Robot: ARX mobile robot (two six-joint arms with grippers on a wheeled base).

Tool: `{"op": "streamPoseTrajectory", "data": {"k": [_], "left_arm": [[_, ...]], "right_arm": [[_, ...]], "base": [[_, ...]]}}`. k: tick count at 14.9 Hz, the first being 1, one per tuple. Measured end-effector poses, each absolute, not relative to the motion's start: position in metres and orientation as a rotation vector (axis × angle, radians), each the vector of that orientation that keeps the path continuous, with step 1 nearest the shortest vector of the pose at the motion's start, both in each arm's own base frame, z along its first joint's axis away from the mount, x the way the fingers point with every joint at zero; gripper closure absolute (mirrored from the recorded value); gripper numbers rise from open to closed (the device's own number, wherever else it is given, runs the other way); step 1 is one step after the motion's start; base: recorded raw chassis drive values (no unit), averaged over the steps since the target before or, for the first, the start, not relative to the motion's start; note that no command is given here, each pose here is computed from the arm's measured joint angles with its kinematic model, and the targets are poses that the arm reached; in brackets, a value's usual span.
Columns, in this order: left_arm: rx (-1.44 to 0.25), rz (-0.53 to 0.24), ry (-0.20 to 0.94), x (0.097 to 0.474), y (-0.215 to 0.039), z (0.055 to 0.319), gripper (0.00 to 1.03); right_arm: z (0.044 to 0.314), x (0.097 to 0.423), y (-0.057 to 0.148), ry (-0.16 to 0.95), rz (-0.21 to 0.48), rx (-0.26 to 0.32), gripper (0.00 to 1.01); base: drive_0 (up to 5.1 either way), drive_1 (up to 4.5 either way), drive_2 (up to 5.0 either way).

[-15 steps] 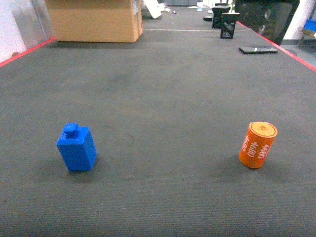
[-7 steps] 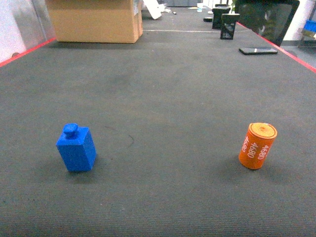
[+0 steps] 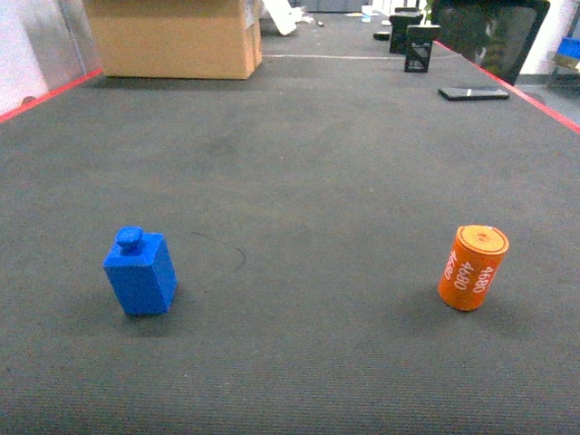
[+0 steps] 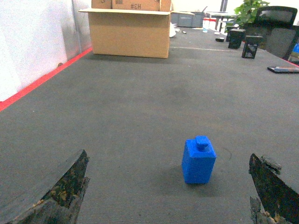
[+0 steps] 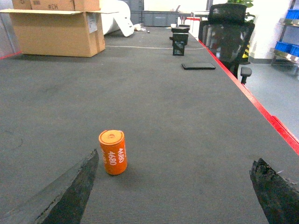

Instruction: Sort blue parts and orange caps into right shelf containers

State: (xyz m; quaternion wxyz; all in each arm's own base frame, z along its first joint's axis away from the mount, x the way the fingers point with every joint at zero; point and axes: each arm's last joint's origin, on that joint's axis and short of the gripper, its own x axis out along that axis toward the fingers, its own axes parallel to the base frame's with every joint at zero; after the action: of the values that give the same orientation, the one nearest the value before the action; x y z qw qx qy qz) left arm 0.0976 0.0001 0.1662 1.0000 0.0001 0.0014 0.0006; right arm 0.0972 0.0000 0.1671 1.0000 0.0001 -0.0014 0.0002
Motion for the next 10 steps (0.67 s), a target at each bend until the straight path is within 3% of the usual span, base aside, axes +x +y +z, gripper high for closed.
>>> {"op": "streamPoseTrajectory", "data": {"k": [10], "left_arm": [[0.0, 0.001, 0.003, 0.0976, 0.0001, 0.1662, 0.05]], "right_arm": [[0.1671, 0.0972, 0.0, -0.003, 0.0, 0.0, 0.03]], "base": [[0.0, 0.0, 0.0]]}}
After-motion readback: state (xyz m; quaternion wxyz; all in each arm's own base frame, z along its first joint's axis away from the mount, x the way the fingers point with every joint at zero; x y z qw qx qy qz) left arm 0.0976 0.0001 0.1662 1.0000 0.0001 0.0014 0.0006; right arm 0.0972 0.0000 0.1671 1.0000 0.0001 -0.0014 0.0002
